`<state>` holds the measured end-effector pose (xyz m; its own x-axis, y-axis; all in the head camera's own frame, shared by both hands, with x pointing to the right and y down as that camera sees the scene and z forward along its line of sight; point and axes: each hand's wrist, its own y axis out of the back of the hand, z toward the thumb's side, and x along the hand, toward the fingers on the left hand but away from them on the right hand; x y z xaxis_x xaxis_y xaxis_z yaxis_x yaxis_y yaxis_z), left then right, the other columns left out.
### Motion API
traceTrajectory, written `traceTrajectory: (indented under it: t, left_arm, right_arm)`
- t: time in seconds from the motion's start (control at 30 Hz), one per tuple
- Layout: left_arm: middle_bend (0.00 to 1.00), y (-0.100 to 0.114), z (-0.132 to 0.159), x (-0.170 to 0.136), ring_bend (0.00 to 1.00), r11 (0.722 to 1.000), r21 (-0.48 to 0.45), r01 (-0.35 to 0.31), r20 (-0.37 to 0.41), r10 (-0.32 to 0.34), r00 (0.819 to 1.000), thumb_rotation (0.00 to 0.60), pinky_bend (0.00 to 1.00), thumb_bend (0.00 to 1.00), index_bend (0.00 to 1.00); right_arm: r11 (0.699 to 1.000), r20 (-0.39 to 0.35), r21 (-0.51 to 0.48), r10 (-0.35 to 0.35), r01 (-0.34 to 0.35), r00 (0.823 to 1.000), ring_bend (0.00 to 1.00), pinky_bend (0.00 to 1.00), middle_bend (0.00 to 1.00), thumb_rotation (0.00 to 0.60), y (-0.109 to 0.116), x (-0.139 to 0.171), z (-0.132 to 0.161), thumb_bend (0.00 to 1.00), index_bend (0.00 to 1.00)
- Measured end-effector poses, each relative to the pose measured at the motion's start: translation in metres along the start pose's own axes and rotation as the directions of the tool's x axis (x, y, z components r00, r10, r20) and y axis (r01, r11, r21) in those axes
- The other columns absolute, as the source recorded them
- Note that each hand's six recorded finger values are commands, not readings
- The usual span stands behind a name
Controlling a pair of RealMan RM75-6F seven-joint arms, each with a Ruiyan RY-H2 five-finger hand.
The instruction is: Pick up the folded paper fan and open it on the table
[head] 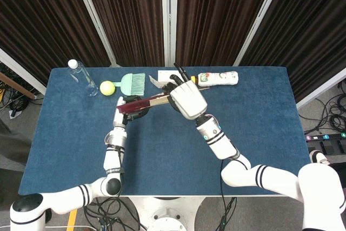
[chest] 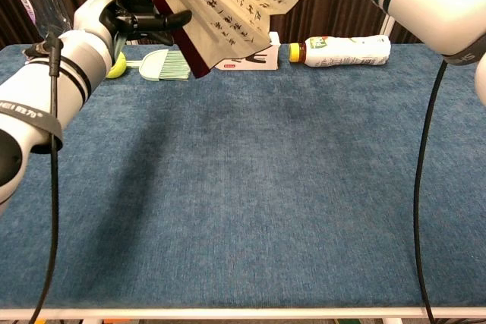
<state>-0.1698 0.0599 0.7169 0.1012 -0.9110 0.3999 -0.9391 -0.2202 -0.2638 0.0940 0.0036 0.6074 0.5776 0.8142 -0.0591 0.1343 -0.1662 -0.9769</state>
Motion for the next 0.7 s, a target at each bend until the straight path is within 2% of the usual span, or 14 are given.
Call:
traceTrajectory:
  t: [0.13,0.17,0.2,0.23,0.33,0.37,0.4,0.43,0.47,0.53,0.57,0.6,0.67,0.7]
  left_arm:
    - [0.71,0.007,-0.003,-0.002,0.52,0.989,0.147,0.005,0.03,-0.01,1.0,0.6,0.47,0.33,0.77]
    - [0.71,0.012,-0.005,-0.002,0.52,0.977,0.215,0.0,0.045,-0.009,0.999,0.6,0.47,0.33,0.77]
    - [0.7,0.014,-0.005,-0.003,0.52,0.97,0.244,-0.003,0.051,-0.01,0.999,0.6,0.47,0.33,0.76]
    - [0.7,0.017,-0.006,-0.003,0.52,0.958,0.287,-0.007,0.06,-0.011,0.998,0.6,0.47,0.33,0.76]
    - [0.69,0.029,-0.008,-0.004,0.52,0.898,0.44,-0.02,0.088,-0.02,0.996,0.6,0.47,0.33,0.75]
    - [0.68,0.035,-0.008,-0.005,0.52,0.855,0.518,-0.03,0.102,-0.027,0.994,0.6,0.47,0.33,0.74]
    - [0.68,0.037,-0.009,-0.005,0.52,0.835,0.549,-0.035,0.108,-0.029,0.994,0.6,0.47,0.33,0.74]
    - [0.68,0.04,-0.009,-0.006,0.52,0.804,0.593,-0.042,0.117,-0.034,0.993,0.6,0.47,0.33,0.74]
    - [0.68,0.044,-0.009,-0.007,0.52,0.759,0.649,-0.052,0.127,-0.041,0.991,0.6,0.46,0.33,0.74]
    - [0.67,0.048,-0.009,-0.009,0.52,0.686,0.725,-0.069,0.142,-0.051,0.989,0.6,0.46,0.33,0.73]
    - [0.67,0.051,-0.009,-0.011,0.52,0.622,0.779,-0.082,0.152,-0.059,0.987,0.6,0.46,0.33,0.73]
    - [0.67,0.052,-0.009,-0.012,0.52,0.596,0.798,-0.088,0.155,-0.062,0.986,0.6,0.46,0.33,0.73]
    - [0.66,0.054,-0.01,-0.016,0.52,0.508,0.855,-0.106,0.164,-0.071,0.984,0.6,0.46,0.33,0.72]
    - [0.66,0.054,-0.01,-0.017,0.52,0.474,0.874,-0.113,0.167,-0.074,0.983,0.6,0.46,0.33,0.72]
  right_arm:
    - [0.999,-0.015,0.032,-0.01,0.011,1.0,0.27,0.0,0.54,0.6,0.005,0.007,-0.006,0.81,0.7]
    - [0.999,-0.02,0.044,-0.014,0.015,1.0,0.27,0.0,0.54,0.6,0.007,0.009,-0.007,0.81,0.7]
    - [0.998,-0.029,0.063,-0.021,0.023,0.999,0.27,0.0,0.54,0.6,0.009,0.012,-0.01,0.81,0.7]
    - [0.996,-0.035,0.079,-0.027,0.03,0.999,0.27,0.0,0.54,0.6,0.012,0.015,-0.012,0.8,0.7]
    - [0.989,-0.063,0.138,-0.05,0.058,0.997,0.27,0.0,0.54,0.6,0.019,0.029,-0.019,0.81,0.7]
    - [0.986,-0.072,0.155,-0.057,0.068,0.996,0.27,0.0,0.54,0.6,0.021,0.034,-0.021,0.81,0.7]
    - [0.981,-0.083,0.179,-0.066,0.08,0.994,0.27,0.0,0.54,0.6,0.024,0.043,-0.024,0.81,0.7]
    - [0.976,-0.09,0.197,-0.072,0.089,0.993,0.27,0.0,0.54,0.6,0.025,0.049,-0.026,0.81,0.7]
    - [0.971,-0.099,0.216,-0.078,0.098,0.992,0.27,0.0,0.54,0.6,0.026,0.056,-0.027,0.81,0.7]
    - [0.958,-0.117,0.262,-0.087,0.115,0.989,0.27,0.0,0.54,0.6,0.027,0.073,-0.03,0.81,0.7]
    - [0.952,-0.122,0.281,-0.089,0.121,0.989,0.27,0.0,0.54,0.6,0.027,0.081,-0.032,0.81,0.7]
    - [0.943,-0.126,0.307,-0.091,0.126,0.988,0.27,0.0,0.54,0.6,0.026,0.091,-0.034,0.81,0.7]
    - [0.933,-0.128,0.336,-0.091,0.129,0.988,0.27,0.0,0.54,0.6,0.025,0.105,-0.037,0.81,0.7]
    - [0.929,-0.125,0.347,-0.089,0.127,0.988,0.27,0.0,0.54,0.6,0.024,0.114,-0.039,0.81,0.7]
